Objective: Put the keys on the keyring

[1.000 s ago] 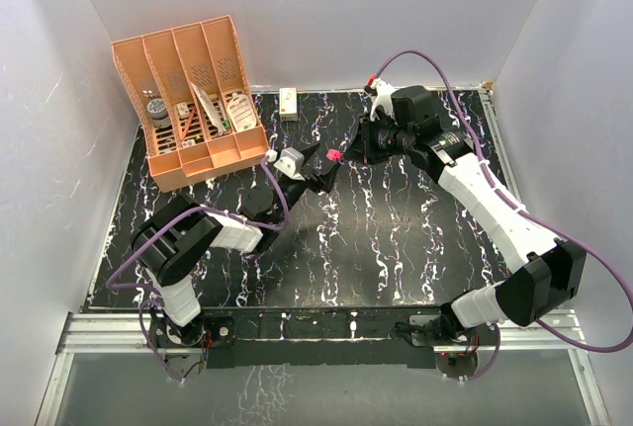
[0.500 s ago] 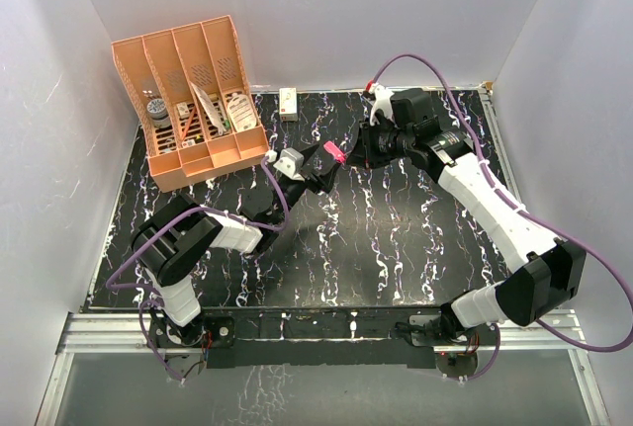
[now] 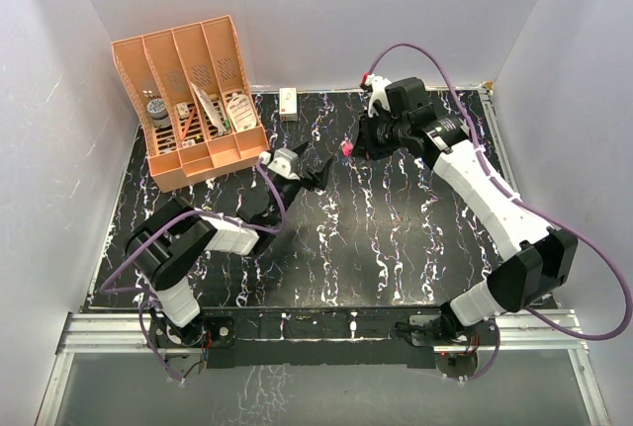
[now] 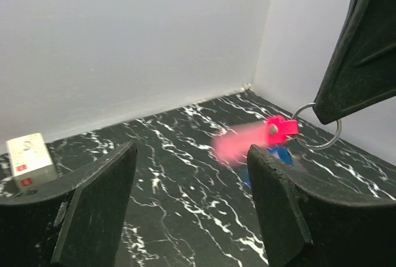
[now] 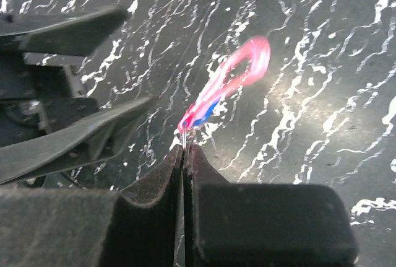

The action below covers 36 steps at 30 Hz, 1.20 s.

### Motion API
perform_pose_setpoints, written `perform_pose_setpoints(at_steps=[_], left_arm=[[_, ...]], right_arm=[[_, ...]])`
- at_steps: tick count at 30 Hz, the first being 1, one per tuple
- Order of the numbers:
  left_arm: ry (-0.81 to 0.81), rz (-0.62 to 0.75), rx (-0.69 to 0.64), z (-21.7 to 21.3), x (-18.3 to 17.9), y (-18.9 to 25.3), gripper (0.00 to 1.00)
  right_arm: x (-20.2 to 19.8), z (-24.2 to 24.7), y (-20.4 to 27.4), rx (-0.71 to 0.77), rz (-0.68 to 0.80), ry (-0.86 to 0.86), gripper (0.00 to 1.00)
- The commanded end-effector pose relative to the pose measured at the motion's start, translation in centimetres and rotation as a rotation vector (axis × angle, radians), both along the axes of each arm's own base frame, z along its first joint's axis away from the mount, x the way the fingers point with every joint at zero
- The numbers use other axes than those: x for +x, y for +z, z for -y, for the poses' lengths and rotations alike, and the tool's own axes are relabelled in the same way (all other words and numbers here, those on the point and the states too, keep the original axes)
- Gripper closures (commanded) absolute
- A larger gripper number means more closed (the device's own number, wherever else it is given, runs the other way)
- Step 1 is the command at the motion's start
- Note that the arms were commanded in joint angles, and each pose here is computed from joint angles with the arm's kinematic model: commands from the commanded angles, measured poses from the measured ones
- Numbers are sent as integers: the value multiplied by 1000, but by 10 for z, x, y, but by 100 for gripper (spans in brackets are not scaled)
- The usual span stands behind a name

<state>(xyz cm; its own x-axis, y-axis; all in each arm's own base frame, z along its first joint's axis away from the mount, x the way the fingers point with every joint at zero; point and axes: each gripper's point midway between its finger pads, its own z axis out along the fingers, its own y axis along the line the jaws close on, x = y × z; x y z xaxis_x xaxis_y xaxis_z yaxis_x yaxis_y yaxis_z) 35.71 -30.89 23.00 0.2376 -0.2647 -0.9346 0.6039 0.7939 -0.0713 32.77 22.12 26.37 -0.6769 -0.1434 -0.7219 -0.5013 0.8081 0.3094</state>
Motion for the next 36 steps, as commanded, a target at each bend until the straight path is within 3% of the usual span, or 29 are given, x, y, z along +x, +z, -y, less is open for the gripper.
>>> perform_pose_setpoints(at_steps=[1, 10, 24, 30, 36], left_arm=[[153, 111, -90, -39, -3, 54, 29], [215, 134, -120, -68, -15, 77, 28], [205, 134, -127, -68, -16, 78, 28], [207, 131, -123, -67, -15, 76, 28], [206, 126, -117, -66, -14, 73, 28]], right_arm=[[25, 10, 29, -73, 134, -63, 100], [38, 3, 64, -78, 465, -161, 100], [27, 7, 92, -79, 648, -226, 100], [24, 3, 97, -148, 717, -202, 100], [31, -1, 74, -311, 604, -157, 100]])
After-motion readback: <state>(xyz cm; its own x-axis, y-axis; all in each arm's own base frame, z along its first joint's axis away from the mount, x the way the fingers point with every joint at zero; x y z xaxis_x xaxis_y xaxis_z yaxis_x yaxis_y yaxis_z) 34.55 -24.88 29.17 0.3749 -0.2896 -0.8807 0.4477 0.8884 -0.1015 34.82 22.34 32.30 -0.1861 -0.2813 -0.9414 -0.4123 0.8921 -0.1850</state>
